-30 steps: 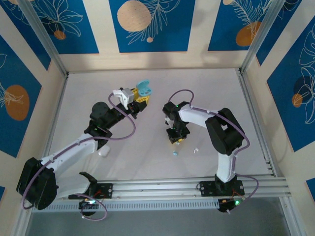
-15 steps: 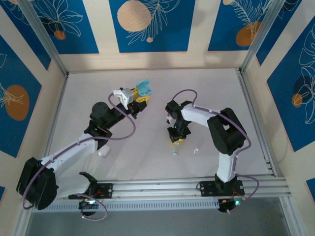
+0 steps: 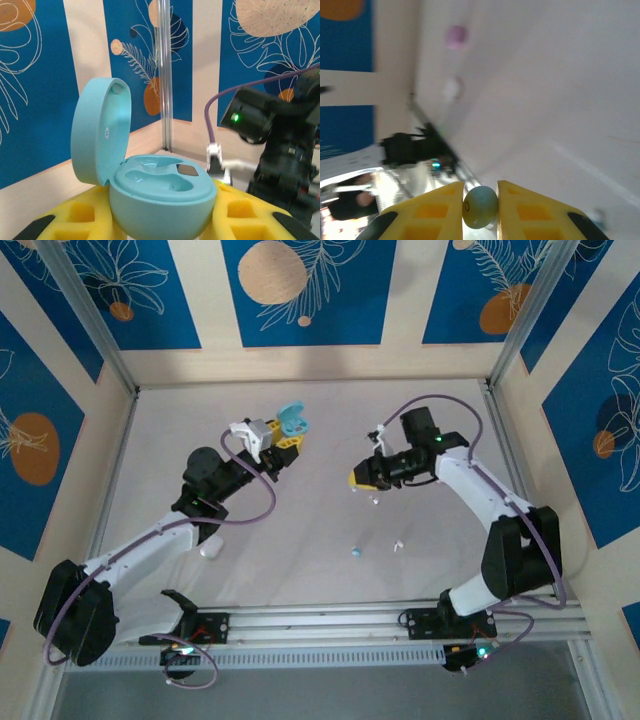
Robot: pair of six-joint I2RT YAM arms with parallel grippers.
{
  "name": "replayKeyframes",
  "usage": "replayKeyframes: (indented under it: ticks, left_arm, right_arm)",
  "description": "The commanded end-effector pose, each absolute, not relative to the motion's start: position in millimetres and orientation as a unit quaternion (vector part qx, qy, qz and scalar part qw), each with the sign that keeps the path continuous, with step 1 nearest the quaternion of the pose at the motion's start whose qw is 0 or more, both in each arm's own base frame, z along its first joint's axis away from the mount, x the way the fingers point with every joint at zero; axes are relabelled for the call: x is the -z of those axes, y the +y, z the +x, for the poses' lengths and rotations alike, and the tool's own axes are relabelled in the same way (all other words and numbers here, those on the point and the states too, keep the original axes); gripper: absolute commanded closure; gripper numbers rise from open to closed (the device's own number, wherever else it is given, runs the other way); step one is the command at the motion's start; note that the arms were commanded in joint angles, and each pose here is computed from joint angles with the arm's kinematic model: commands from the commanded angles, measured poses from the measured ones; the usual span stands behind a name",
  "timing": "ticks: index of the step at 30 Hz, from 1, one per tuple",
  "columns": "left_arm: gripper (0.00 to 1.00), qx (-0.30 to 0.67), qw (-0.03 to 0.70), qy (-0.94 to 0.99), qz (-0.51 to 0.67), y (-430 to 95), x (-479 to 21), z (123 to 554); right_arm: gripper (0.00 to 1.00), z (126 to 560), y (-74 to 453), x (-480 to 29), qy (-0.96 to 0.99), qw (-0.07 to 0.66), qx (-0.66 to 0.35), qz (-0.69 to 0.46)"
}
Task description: Insert wireless bluetooth earbuds into charging case
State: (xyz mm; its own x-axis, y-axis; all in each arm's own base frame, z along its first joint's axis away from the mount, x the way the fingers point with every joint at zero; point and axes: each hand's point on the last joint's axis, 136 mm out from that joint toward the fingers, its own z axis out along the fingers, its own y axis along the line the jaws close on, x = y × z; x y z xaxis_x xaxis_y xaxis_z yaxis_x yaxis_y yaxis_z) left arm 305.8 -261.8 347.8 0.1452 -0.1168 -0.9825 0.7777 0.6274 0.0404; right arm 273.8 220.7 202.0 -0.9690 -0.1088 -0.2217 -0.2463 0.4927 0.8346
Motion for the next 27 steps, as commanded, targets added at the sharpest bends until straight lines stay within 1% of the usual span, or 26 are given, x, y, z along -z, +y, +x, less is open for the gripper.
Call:
replayKeyframes:
  ticks: [1,6,10,20,23,27]
  left_arm:
    - [0.71,0.324,0.703,0.553,0.308,-270,-356,303]
    - [0.71,0.329,0.693,0.551,0.329,-278,-348,304]
    - [0.71,0.341,0.683,0.546,0.345,-286,-343,301]
    - [0.70,0.361,0.666,0.536,0.372,-296,-337,293]
    - [0.70,0.365,0.662,0.532,0.381,-299,-335,290]
    - [0.70,0.377,0.655,0.520,0.398,-308,-334,284]
  right_arm:
    - [0.79,256,229,-273,0.769,0.054,-0.621,-0.139]
    - [0.79,248,224,-321,0.714,0.059,-0.677,-0.168]
    - [0.79,243,221,-342,0.690,0.057,-0.699,-0.182]
    - [0.79,245,222,-357,0.687,0.055,-0.701,-0.181]
    - [0.79,252,224,-355,0.708,0.071,-0.681,-0.172]
    - [0.79,261,227,-355,0.733,0.111,-0.648,-0.174]
